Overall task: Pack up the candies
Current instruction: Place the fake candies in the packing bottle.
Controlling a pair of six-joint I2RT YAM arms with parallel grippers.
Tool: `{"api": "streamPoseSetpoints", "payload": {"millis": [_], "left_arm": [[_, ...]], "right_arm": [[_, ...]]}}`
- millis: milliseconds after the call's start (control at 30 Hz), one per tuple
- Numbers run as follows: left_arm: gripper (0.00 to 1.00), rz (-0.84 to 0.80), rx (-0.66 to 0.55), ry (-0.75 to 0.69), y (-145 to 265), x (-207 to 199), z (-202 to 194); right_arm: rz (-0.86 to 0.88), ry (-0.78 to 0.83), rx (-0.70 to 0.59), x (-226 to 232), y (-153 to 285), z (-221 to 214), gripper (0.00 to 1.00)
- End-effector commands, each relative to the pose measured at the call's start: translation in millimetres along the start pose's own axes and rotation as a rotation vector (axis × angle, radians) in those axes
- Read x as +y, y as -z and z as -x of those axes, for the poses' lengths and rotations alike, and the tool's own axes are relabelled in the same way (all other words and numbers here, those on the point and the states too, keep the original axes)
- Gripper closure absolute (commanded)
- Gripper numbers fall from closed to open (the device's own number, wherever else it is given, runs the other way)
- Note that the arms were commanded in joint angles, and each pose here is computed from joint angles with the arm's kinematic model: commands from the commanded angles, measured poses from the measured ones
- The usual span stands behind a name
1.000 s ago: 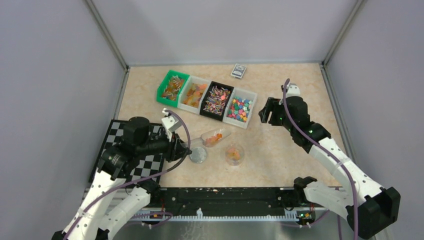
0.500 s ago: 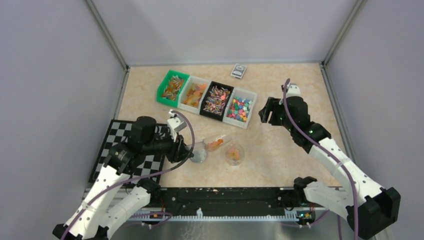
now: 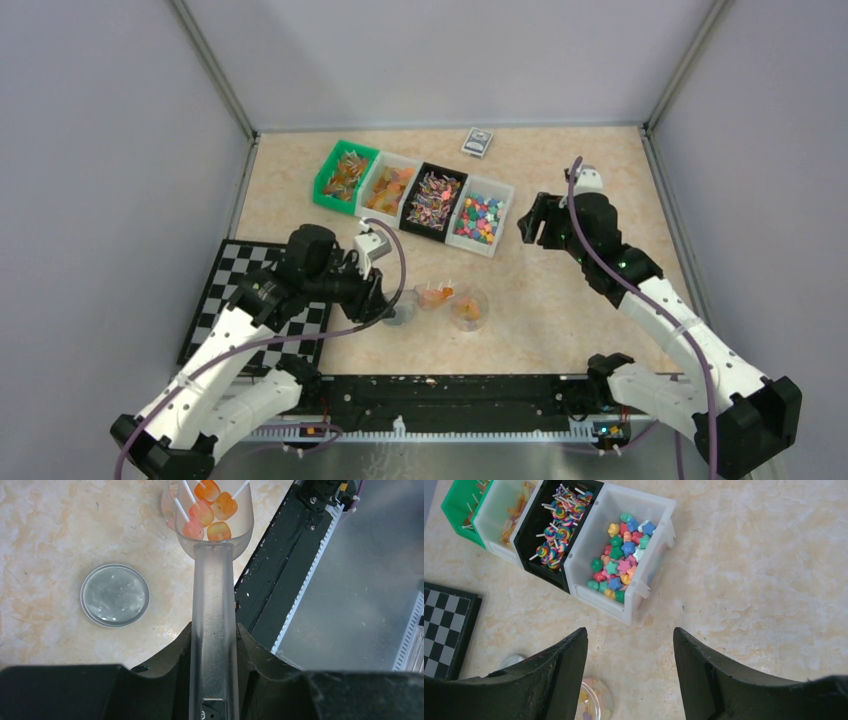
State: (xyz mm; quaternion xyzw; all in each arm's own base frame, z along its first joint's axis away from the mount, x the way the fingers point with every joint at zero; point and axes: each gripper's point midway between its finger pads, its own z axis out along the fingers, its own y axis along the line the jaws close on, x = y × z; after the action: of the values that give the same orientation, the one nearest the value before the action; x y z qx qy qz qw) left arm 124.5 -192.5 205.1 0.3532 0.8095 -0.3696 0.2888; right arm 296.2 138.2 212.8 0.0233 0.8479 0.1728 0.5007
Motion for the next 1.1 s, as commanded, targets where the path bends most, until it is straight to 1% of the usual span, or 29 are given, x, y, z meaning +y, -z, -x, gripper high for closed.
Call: {"api": "streamPoseSetpoints", "payload": {"millis": [0,233,733,1067], "left_arm": [[1.0,-0.018,0.002,-0.033,-4,-2,3],[1.0,-0.046,0.07,-0.022,-17,-4,-3],[1.0,-0.035,0.227,0.025,-40,1,-16],[1.0,-0.001,0.241,0.029,-39,2,-5]], "right_arm": [[0.028,0.004,-0.071,7,4,17,0.37],[0.03,0.005,-0.083,7,7,19,0.37],[0.033,0.011,-0.117,7,21,28,0.37],[0.035,0.007,-0.112,6,22,25,0.37]]}}
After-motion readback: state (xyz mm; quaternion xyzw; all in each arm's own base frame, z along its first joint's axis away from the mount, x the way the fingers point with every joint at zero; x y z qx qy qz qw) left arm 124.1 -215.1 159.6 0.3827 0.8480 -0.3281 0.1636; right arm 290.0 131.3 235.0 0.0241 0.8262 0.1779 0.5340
